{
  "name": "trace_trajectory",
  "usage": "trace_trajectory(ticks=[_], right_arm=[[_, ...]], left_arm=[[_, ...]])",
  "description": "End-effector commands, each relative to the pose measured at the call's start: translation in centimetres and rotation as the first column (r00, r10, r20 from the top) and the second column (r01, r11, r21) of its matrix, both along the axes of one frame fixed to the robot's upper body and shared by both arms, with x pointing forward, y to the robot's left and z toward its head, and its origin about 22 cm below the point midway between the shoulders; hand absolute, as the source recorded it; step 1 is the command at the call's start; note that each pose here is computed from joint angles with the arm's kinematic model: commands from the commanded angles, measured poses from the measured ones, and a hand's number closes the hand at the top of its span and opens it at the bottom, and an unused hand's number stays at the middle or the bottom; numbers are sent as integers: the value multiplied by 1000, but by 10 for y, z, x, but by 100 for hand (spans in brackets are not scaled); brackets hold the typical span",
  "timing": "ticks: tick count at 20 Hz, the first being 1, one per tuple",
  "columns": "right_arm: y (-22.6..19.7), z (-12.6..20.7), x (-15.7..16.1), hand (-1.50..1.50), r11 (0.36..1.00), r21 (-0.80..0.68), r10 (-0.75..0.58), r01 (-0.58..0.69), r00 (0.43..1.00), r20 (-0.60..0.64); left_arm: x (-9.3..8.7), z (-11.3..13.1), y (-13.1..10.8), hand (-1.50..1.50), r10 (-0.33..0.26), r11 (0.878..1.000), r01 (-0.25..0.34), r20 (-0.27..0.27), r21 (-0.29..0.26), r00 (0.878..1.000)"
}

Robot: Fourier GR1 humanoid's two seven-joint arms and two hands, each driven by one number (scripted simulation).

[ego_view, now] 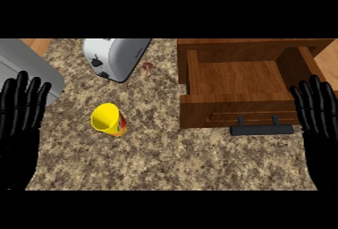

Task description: Pick up the cup, place it into the drawer and close the drawer

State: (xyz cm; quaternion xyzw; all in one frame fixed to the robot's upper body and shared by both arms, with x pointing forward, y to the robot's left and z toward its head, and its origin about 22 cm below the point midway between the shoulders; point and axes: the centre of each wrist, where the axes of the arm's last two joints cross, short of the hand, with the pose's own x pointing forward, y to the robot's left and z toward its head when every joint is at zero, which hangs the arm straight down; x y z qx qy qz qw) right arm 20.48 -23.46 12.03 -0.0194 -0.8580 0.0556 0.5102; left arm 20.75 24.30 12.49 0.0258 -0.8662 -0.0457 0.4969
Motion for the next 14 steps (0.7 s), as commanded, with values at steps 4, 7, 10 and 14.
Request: trace_trajectory(ticks=[4, 7, 10, 14], right_arm=[[2, -1, 7, -150, 1000, 25, 9, -10, 999, 34], [1, -4, 8, -150, 993, -42, 102, -106, 990, -95], [4, 0, 24, -150, 991, -37, 122, -126, 986, -111], [18, 3, 27, -150, 988, -22, 147, -150, 983, -109]], left_arm=[[29, 12, 18, -150, -351, 936, 351, 7, 12, 936], [35, -18, 17, -150, -453, 885, 422, -162, -195, 877], [60, -32, 39, -150, -486, 866, 441, -196, -235, 851], [79, -32, 70, -150, -498, 859, 444, -217, -253, 840]])
